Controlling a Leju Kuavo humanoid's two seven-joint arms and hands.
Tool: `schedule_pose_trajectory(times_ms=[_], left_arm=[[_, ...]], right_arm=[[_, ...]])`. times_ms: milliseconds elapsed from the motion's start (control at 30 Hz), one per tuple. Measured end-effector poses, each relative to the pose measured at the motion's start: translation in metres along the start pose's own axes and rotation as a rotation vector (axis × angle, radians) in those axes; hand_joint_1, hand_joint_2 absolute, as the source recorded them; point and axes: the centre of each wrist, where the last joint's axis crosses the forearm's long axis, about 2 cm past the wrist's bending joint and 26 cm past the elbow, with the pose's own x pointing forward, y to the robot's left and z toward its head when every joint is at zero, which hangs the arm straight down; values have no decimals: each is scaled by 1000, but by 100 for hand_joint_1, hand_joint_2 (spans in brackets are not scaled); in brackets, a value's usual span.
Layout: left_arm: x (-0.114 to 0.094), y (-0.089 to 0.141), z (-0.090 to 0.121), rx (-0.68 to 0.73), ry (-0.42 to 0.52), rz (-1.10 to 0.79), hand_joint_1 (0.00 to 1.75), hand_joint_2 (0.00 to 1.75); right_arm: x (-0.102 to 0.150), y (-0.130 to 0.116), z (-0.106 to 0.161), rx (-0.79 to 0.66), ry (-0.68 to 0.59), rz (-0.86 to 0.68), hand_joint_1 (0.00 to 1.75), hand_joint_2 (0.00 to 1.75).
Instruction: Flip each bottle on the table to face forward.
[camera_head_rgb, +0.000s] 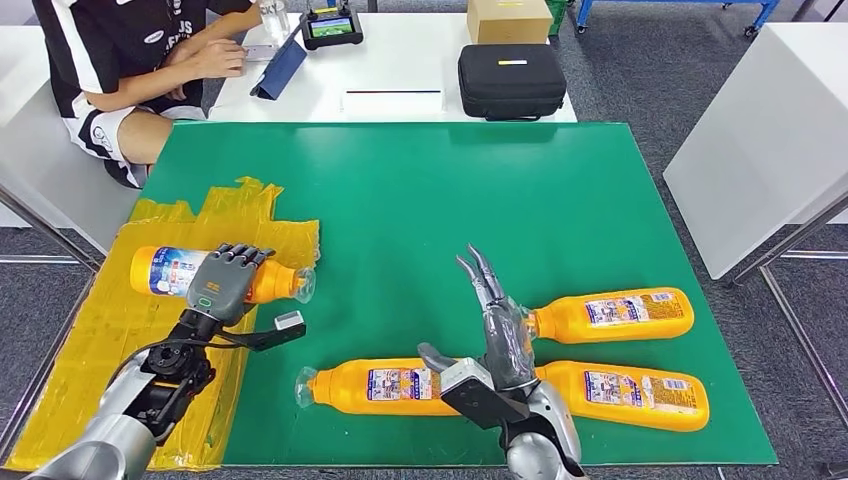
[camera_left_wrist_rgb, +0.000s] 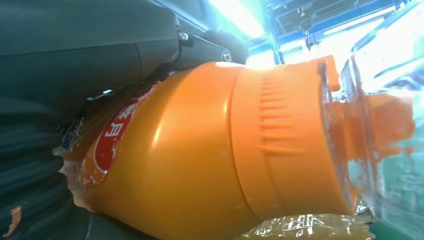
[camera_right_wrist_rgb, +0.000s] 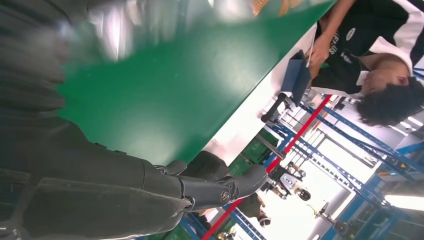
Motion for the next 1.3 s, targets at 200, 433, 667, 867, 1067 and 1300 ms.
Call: schedule_pose_trajectory(times_ms=[200, 433, 667, 867, 1067, 1300], left_arm=[[9, -2, -1, 30, -13, 121, 0, 175], [26, -3, -4, 33, -2, 262, 0, 175], [33, -5, -4, 4, 32, 258, 0, 175], [38, -6, -1, 25, 27, 331, 0, 175], [45, -1, 0, 88, 23, 428, 0, 175], [47, 4, -1, 145, 22, 500, 0, 175]], right_arm=[[0, 1, 0, 62, 19, 45, 0, 175], [0, 5, -4, 231, 39, 184, 0, 175], [-1, 15, -3, 392, 47, 245, 0, 175], [-3, 23, 1, 511, 61, 293, 0, 0], [-10, 37, 16, 641, 81, 346, 0, 0], [-14, 43, 17, 713, 88, 385, 0, 0]])
